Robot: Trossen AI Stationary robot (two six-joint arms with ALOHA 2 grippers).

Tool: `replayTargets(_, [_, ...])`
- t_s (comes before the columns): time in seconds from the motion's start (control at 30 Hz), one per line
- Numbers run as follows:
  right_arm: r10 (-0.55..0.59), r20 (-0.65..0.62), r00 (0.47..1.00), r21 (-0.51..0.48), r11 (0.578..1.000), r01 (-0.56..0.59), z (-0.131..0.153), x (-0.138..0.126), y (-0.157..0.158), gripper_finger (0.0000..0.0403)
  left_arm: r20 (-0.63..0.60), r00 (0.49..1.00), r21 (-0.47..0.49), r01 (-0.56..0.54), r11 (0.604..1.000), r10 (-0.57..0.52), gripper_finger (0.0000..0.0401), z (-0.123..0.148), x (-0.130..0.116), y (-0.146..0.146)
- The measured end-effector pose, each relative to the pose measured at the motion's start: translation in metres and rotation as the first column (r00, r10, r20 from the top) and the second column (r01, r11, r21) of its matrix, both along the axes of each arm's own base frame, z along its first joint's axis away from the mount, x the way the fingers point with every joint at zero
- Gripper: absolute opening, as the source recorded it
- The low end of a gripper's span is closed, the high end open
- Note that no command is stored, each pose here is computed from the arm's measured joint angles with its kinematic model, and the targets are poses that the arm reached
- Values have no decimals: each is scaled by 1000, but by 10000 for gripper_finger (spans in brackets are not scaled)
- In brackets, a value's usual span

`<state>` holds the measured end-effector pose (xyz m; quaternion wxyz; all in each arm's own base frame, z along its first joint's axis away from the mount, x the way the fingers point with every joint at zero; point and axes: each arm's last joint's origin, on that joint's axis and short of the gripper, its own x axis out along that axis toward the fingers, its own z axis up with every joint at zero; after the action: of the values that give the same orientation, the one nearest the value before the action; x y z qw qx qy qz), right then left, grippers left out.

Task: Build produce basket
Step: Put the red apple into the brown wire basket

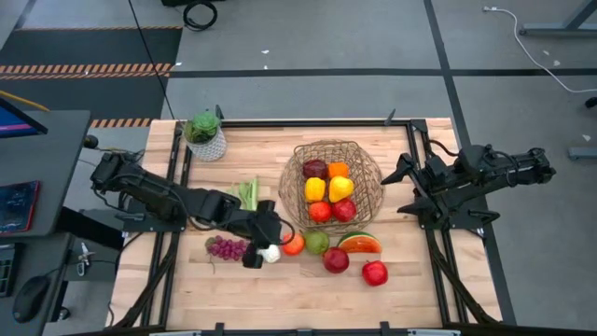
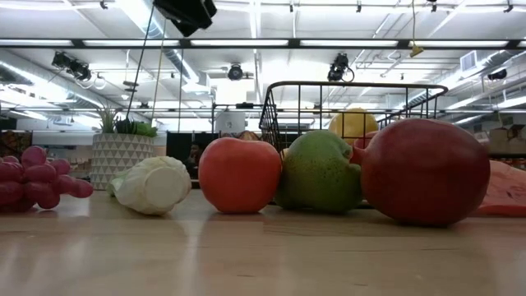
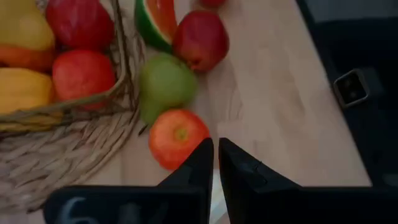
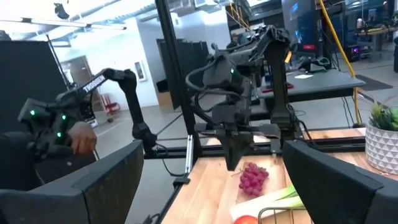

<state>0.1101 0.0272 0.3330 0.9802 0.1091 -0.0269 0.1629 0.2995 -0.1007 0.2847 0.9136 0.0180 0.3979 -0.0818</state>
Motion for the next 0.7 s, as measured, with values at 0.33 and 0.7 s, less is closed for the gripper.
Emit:
replayTargets(0.33, [-8, -30, 1000, -15, 1000, 8, -3, 3, 1, 387, -52, 996, 38, -69, 997, 70, 86, -20, 5, -17])
replayTargets(0.7, [-143, -150, 978, -109, 986, 128, -19, 33, 3, 387, -128, 968, 56, -210, 976, 216, 283, -43, 9, -26])
